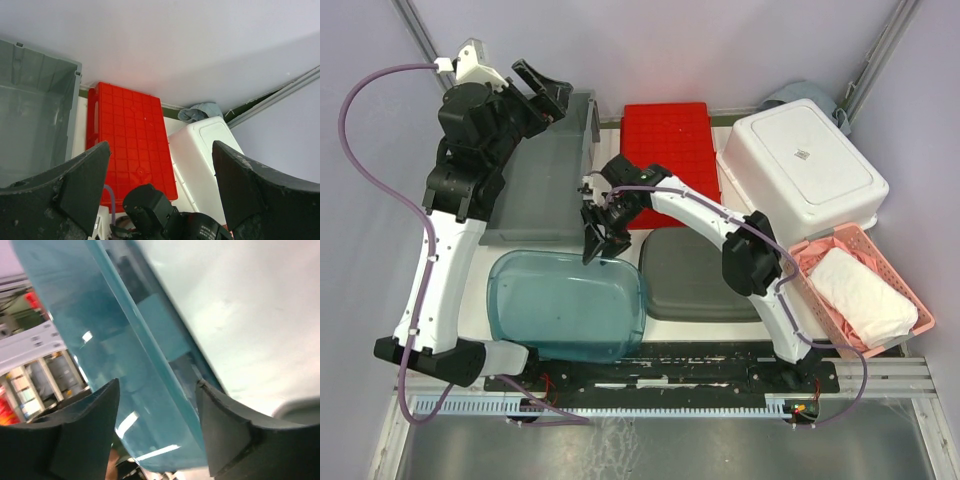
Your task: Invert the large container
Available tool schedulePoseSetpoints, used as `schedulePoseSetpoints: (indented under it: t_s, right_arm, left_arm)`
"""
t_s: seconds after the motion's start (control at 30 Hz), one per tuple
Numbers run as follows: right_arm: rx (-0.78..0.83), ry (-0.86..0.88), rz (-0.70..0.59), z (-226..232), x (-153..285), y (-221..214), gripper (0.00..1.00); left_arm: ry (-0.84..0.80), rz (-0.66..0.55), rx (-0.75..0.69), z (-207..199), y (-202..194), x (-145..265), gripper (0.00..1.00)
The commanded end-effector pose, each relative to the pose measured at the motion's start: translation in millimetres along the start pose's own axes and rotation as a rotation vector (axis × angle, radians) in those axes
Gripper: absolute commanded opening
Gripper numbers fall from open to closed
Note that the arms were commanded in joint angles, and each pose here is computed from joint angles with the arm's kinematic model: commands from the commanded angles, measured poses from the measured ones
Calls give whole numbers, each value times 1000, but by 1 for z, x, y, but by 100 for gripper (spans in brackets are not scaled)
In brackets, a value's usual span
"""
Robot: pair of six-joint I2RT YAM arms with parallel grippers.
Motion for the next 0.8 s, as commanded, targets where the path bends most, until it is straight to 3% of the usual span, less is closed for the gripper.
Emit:
schedulePoseSetpoints:
  t_s: [0.0,0.17,0.43,0.53,0.77]
  right_arm:
    - [48,-274,-141,-20,42,3,75]
    - [66,-457,-269,-29,86,-5,99]
    - [98,-618,-388,-66,121,-47,100]
    - [124,-665,-374,-82,122,-63,90]
    - [128,-704,-369,-95,115,-68,43]
  left_arm:
    - [-31,-49,36,-8,12,-5,89]
    - [-36,-36,43,-9,7,-11,89]
    - [32,38,-10,9,-18,-18,89]
    - [79,102,-64,21,-37,-20,90]
    - [255,320,-273,60,-100,-37,91]
Point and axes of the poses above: each gripper's point midway between its finger pads, its own x axis back along the fingers, its own z axis along the line the jaws close on, y = z × x, the point moved 3 cm from there along x, back along the fingers, and after that the axes turned 6 degrees about -x, right-handed, at the moved point
